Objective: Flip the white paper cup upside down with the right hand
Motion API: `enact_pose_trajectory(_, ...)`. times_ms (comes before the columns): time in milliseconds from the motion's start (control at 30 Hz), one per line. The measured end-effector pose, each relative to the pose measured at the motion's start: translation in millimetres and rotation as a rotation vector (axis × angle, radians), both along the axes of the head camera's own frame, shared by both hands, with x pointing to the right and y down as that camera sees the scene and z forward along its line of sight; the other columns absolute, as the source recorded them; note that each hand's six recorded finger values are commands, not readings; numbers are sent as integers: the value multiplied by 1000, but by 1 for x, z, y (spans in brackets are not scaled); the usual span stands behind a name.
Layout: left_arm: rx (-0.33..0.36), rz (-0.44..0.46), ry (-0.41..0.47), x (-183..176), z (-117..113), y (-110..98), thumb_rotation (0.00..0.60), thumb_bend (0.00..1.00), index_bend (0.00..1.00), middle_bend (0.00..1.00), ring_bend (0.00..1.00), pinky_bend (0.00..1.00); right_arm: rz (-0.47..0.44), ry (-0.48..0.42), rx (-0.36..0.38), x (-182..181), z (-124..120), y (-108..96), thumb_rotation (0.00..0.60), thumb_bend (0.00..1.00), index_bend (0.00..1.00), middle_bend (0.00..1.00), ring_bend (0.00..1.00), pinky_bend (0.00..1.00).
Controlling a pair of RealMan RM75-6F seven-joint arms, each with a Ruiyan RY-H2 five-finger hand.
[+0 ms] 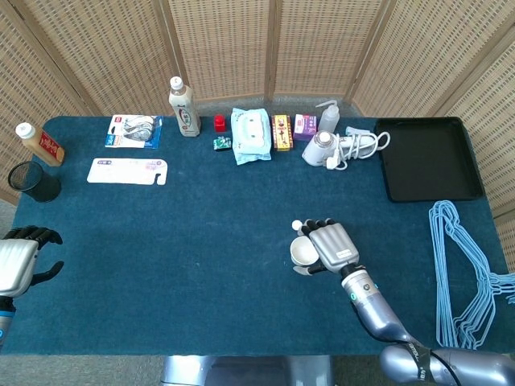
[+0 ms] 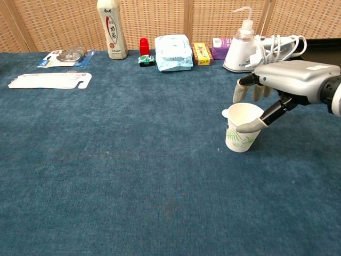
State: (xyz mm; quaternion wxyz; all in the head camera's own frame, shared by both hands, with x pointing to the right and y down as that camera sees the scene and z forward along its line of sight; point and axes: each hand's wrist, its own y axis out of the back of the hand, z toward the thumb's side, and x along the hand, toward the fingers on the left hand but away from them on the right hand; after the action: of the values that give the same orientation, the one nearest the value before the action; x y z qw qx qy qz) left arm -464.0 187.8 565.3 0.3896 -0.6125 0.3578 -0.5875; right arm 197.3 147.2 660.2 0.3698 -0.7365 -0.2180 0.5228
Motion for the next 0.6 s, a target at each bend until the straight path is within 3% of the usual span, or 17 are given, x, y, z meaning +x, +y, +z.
enact_pose_trajectory(233,-5,-9,-1,-3,2,2,513,214,446,449,340,322,-10,19,11,-1,6,-1,307,208,316,259,320,278)
enact_pose_trajectory(600,-12,-18,-4,-7,4,5,514,215,446,449,340,322,-15,20,27,-1,14,0,305,208,441,269,332,286)
